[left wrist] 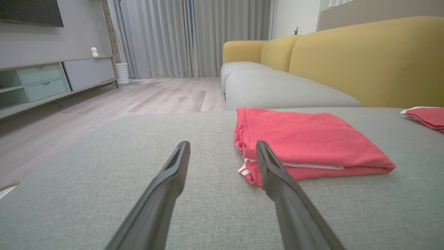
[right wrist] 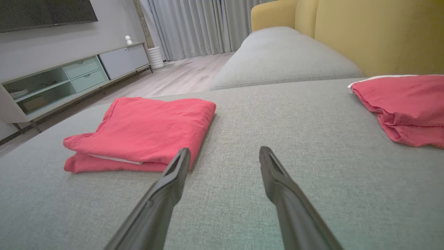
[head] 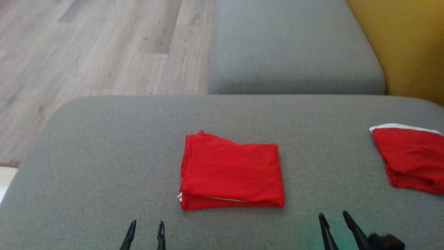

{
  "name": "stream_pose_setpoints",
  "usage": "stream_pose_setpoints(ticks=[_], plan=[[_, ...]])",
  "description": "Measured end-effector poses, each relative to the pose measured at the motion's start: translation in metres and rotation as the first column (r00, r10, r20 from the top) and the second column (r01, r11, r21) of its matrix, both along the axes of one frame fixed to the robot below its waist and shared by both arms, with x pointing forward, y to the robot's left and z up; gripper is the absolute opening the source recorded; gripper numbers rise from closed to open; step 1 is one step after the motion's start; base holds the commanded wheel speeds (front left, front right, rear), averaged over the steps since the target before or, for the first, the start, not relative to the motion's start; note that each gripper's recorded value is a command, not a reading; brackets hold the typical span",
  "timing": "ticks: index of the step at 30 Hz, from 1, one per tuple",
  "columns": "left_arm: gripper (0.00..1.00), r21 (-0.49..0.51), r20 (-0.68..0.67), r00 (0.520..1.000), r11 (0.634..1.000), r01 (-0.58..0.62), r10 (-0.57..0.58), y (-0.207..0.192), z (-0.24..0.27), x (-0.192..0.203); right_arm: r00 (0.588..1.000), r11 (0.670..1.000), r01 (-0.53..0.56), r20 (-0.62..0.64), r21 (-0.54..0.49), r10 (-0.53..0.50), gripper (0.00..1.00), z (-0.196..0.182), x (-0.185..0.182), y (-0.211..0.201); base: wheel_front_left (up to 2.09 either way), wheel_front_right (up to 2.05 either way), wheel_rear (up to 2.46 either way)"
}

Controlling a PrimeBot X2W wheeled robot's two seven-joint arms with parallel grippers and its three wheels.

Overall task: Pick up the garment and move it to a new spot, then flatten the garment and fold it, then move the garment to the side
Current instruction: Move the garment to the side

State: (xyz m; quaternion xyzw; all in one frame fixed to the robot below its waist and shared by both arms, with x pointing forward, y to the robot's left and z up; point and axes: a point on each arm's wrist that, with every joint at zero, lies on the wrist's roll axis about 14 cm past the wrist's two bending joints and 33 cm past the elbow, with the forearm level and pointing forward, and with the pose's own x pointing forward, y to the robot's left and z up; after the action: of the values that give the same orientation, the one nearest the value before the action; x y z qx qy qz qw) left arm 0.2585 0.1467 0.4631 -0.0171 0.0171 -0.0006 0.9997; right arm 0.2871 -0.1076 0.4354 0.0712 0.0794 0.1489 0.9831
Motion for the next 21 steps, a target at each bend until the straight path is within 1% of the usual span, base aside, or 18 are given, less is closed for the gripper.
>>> stream_pose_setpoints(ticks=[3, 6, 10, 15, 18, 21], plan=[[1.0, -0.001, -0.025, 1.0, 1.0, -0.003, 0.002, 0.0, -0.005, 0.002, 0.999, 1.0, -0.01, -0.043, 0.022, 0.01, 1.0, -0.009, 0.014, 0.005, 0.0, 0.0, 0.0], [1.0, -0.005, -0.041, 0.999, 1.0, 0.004, -0.004, -0.003, -0.008, 0.008, 0.993, 0.998, -0.03, -0.113, 0.054, 0.036, 1.0, -0.016, 0.031, 0.013, 0.0, 0.0, 0.0], [1.0, -0.012, -0.055, 0.998, 1.0, 0.01, -0.01, -0.005, -0.01, 0.015, 0.972, 0.988, -0.056, -0.217, 0.141, 0.086, 1.0, -0.018, 0.054, 0.033, 0.0, 0.0, 0.0], [1.0, -0.013, -0.064, 0.998, 1.0, 0.016, -0.017, -0.008, -0.012, 0.019, 0.91, 0.959, -0.07, -0.377, 0.276, 0.175, 1.0, -0.026, 0.065, 0.06, 0.0, 0.0, 0.0], [1.0, -0.009, -0.059, 0.998, 1.0, 0.027, -0.028, -0.012, -0.01, 0.022, 0.865, 0.94, -0.034, -0.461, 0.34, 0.199, 1.0, -0.035, 0.067, 0.064, 0.0, 0.0, 0.0], [1.0, -0.009, -0.047, 0.998, 0.999, 0.032, -0.032, -0.014, -0.006, 0.026, 0.823, 0.925, -0.005, -0.523, 0.381, 0.22, 1.0, -0.043, 0.068, 0.068, 0.0, 0.0, 0.0]])
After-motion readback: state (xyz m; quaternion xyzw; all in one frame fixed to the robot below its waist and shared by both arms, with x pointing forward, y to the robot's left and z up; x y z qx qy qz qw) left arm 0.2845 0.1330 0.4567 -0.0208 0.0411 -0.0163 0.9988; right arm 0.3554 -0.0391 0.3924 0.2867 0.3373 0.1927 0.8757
